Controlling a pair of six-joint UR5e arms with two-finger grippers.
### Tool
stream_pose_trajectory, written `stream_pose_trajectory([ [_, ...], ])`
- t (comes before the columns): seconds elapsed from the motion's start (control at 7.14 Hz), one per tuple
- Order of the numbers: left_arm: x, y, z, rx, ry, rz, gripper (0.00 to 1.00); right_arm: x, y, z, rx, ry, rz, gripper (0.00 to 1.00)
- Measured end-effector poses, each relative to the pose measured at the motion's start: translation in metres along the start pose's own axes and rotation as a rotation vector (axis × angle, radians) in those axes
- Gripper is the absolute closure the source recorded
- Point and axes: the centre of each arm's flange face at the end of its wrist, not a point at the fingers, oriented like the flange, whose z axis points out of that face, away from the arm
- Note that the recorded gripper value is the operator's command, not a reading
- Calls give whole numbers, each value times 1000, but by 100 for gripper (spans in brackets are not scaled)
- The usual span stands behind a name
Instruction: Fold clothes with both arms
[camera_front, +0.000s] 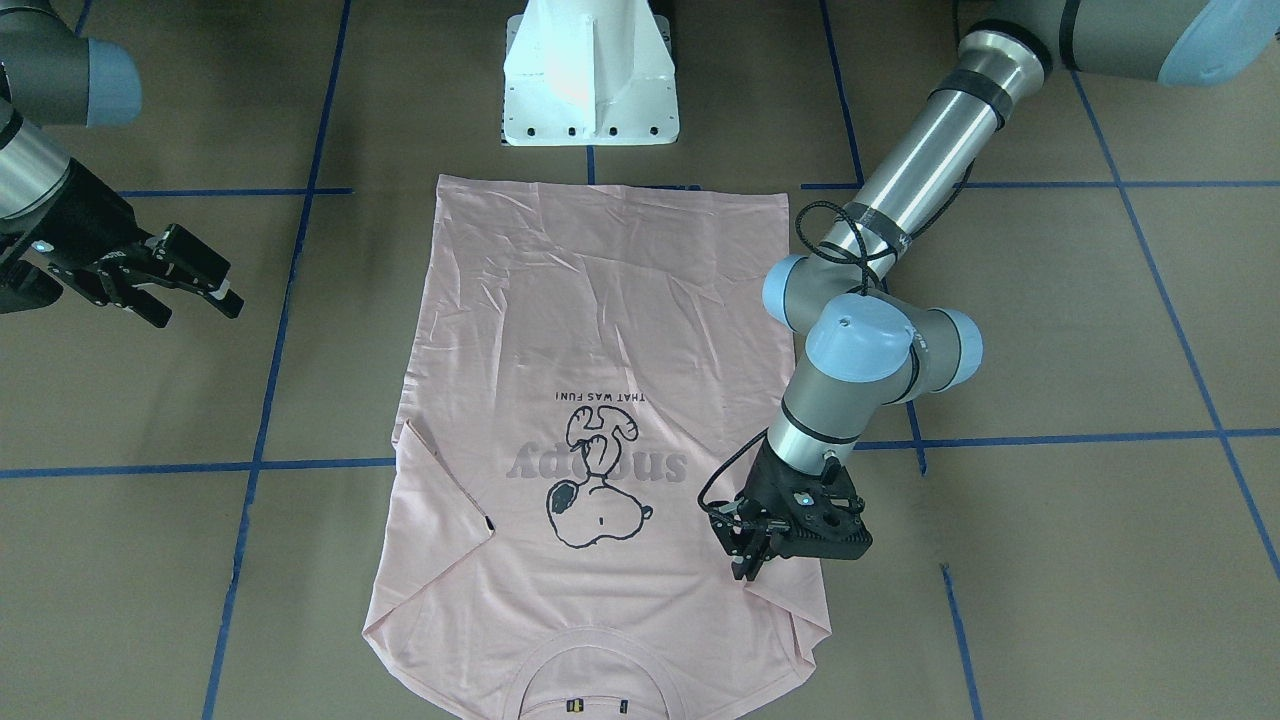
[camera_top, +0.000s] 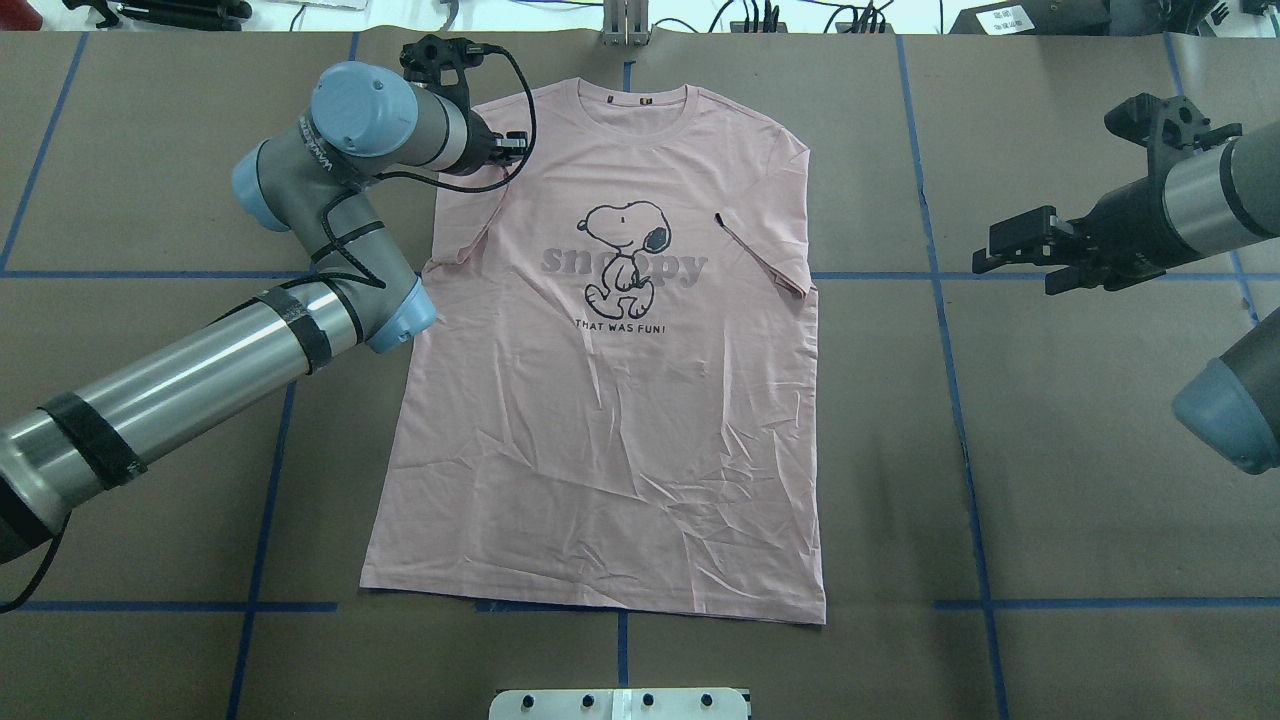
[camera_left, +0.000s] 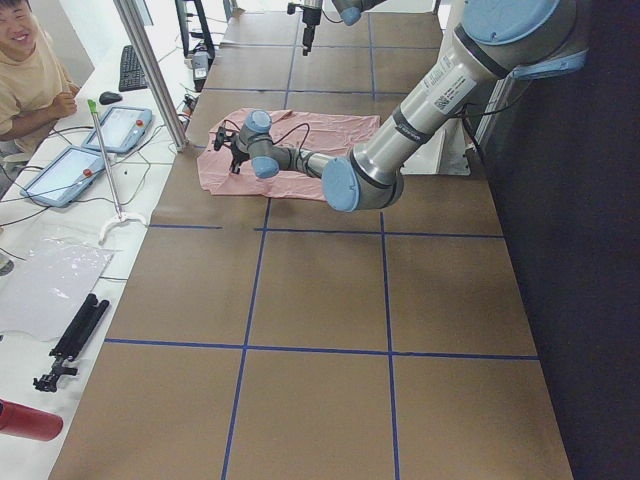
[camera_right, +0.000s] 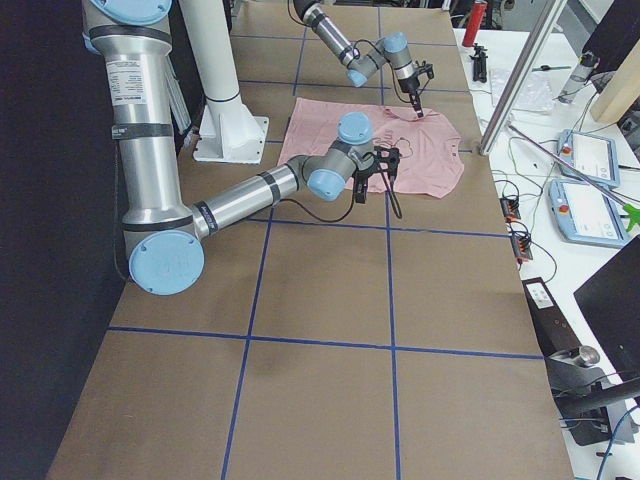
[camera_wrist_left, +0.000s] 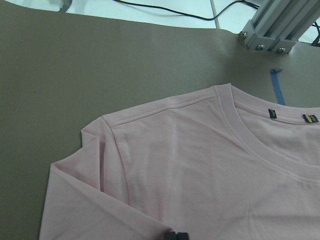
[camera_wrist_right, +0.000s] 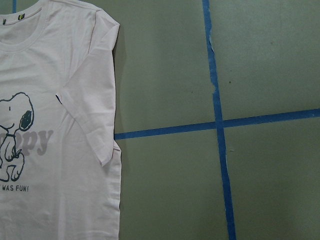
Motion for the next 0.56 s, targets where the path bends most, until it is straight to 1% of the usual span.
stream_pose_trajectory([
  [0.28,3,12,-30,16,60,11,13,-7,0,1,14,-1,-5,0],
  [0.42,-1,29,-51,14,90,1,13,-18,3,6,34,2,-7,0],
  [0.56,-1,45,-73,-7,114,-26,13,-31,13,18,54,9,15,0],
])
